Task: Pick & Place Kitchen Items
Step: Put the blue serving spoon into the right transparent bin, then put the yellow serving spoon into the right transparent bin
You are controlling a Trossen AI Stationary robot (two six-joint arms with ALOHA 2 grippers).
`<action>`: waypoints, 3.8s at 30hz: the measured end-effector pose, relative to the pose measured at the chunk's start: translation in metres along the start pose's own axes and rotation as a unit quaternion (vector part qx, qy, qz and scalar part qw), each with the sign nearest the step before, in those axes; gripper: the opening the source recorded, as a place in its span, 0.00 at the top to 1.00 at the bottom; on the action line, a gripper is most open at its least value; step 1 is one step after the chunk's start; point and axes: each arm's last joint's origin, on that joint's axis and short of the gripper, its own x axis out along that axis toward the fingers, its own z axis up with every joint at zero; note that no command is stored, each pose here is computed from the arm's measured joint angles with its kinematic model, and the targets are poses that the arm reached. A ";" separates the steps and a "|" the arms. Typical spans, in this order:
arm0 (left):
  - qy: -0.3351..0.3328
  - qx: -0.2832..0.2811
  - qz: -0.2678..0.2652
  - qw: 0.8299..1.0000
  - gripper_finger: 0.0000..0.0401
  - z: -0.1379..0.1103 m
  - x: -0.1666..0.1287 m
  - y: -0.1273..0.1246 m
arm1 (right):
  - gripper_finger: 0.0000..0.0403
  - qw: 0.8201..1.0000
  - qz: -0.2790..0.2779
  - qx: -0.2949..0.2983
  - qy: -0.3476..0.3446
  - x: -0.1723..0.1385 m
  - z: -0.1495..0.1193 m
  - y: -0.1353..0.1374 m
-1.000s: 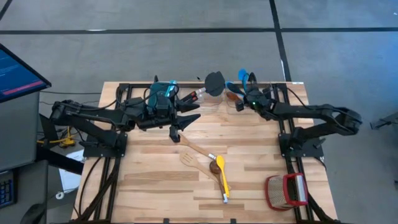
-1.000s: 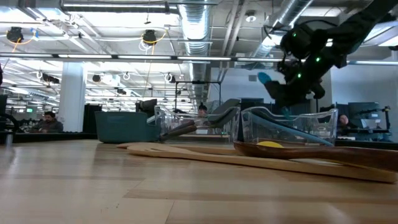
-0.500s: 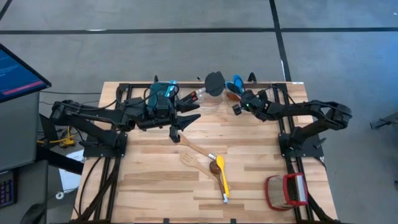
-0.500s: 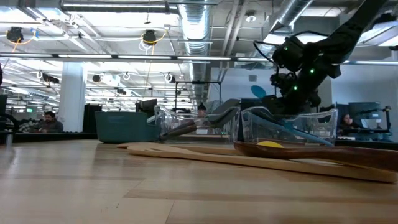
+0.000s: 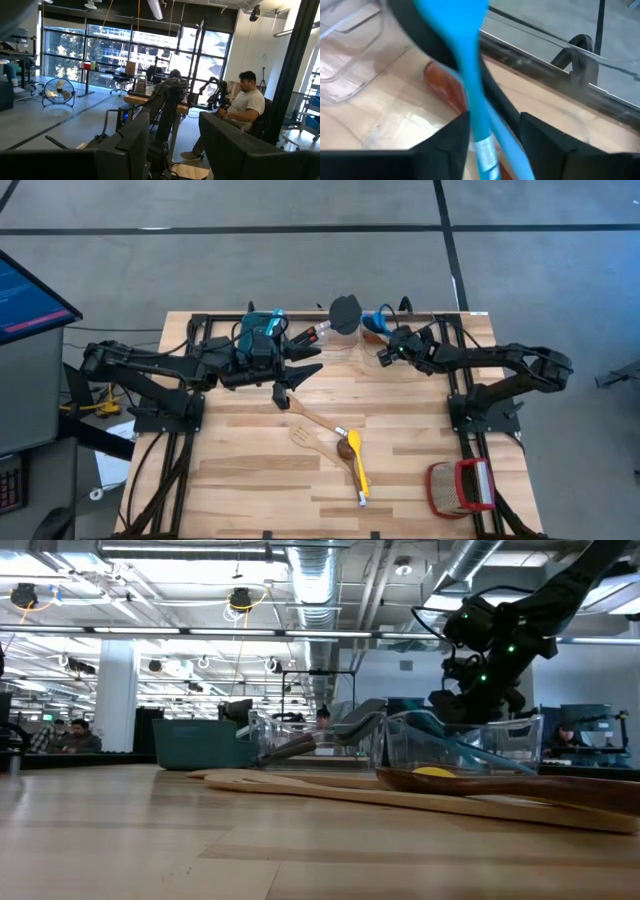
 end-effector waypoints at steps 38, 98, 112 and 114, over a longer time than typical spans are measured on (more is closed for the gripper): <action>0.001 0.000 -0.003 1.000 0.60 0.000 0.000 -0.002 | 0.65 0.805 0.470 0.251 -0.262 -0.139 0.070 -0.044; 0.149 -0.064 -0.063 0.985 0.60 -0.026 -0.017 -0.030 | 1.00 0.874 0.471 0.111 -0.053 -0.258 0.054 0.065; 0.223 -0.061 -0.111 0.967 0.60 -0.017 -0.043 -0.026 | 1.00 0.881 0.448 0.126 -0.087 -0.318 0.055 0.131; 0.220 -0.061 -0.112 0.967 0.60 -0.015 -0.044 -0.026 | 1.00 0.890 0.436 0.114 -0.065 -0.323 0.055 0.136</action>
